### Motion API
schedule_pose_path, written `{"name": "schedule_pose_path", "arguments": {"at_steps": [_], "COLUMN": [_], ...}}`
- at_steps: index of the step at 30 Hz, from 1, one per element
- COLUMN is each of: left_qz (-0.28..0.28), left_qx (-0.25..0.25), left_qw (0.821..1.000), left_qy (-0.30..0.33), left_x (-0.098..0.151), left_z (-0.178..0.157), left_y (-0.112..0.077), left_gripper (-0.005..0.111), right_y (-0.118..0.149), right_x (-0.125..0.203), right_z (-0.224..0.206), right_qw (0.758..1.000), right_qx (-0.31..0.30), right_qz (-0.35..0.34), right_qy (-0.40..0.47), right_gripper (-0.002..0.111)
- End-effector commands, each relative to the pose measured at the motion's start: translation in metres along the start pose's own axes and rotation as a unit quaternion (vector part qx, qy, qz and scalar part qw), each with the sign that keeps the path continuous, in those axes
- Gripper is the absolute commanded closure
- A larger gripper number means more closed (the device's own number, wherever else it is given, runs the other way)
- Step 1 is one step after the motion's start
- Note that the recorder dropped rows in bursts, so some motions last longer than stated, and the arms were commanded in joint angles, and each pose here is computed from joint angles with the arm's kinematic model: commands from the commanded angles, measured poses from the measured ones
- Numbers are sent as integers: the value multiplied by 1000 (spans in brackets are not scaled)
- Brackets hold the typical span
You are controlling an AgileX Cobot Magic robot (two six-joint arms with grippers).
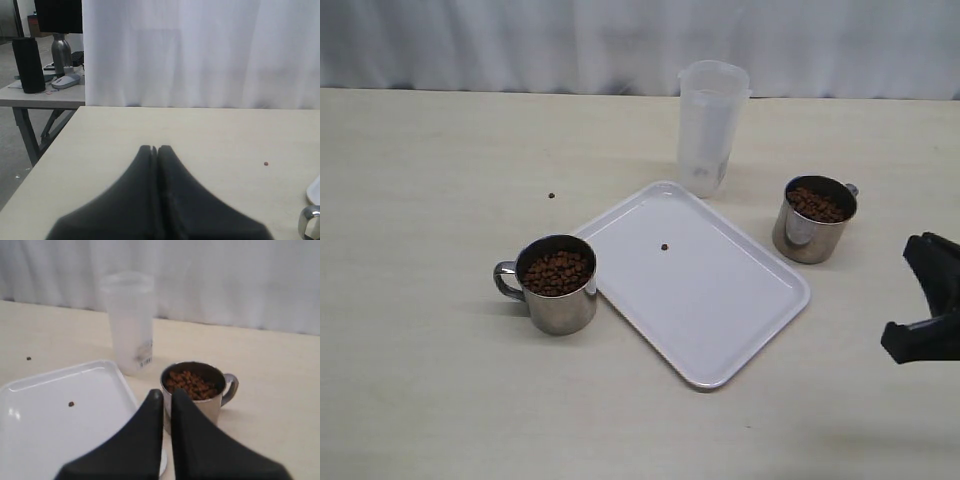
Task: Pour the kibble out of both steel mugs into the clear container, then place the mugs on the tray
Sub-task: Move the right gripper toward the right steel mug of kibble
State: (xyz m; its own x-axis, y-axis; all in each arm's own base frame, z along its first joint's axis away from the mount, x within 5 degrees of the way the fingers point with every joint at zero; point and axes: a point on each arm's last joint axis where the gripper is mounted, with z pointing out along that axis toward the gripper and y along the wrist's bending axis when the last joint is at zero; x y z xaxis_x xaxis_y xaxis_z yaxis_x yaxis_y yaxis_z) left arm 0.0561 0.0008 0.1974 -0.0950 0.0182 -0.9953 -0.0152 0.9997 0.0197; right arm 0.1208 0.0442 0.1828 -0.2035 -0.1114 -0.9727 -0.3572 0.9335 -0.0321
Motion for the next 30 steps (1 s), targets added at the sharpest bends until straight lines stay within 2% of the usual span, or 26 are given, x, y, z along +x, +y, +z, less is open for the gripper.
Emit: {"name": "schedule_pose_path", "arguments": {"at_steps": [1, 5, 8, 14, 17, 19, 21, 23, 27, 29, 30], "left_qz": [-3, -3, -3, -3, -3, -3, -3, -3, -3, -3, -3], "left_qx": [3, 3, 3, 3, 3, 3, 3, 3, 3, 3, 3], "left_qw": [1000, 1000, 1000, 1000, 1000, 1000, 1000, 1000, 1000, 1000, 1000], "left_qy": [-4, -4, -4, -4, -4, -4, -4, -4, -4, -4, -4], "left_x": [0, 0, 0, 0, 0, 0, 0, 0, 0, 0, 0], "left_z": [0, 0, 0, 0, 0, 0, 0, 0, 0, 0, 0], "left_y": [0, 0, 0, 0, 0, 0, 0, 0, 0, 0, 0], "left_gripper": [107, 107, 107, 107, 107, 107, 107, 107, 107, 107, 107], "right_y": [-5, -5, -12, -31, -48, -51, -49, -50, -55, -56, -57], "right_x": [12, 21, 28, 38, 44, 47, 50, 55, 66, 67, 66], "right_z": [33, 72, 91, 94, 93, 95, 99, 107, 124, 129, 131], "right_qw": [998, 990, 988, 990, 993, 995, 995, 993, 991, 991, 992], "right_qx": [21, 9, 2, -84, -68, -66, -81, -99, -113, -115, -116], "right_qz": [-38, -74, -79, -59, -34, -18, -9, -10, -7, 0, -1], "right_qy": [55, 118, 134, 95, 85, 68, 52, 57, 67, 61, 55], "right_gripper": [104, 104, 104, 104, 103, 99, 87, 70, 17, 4, 1]}}
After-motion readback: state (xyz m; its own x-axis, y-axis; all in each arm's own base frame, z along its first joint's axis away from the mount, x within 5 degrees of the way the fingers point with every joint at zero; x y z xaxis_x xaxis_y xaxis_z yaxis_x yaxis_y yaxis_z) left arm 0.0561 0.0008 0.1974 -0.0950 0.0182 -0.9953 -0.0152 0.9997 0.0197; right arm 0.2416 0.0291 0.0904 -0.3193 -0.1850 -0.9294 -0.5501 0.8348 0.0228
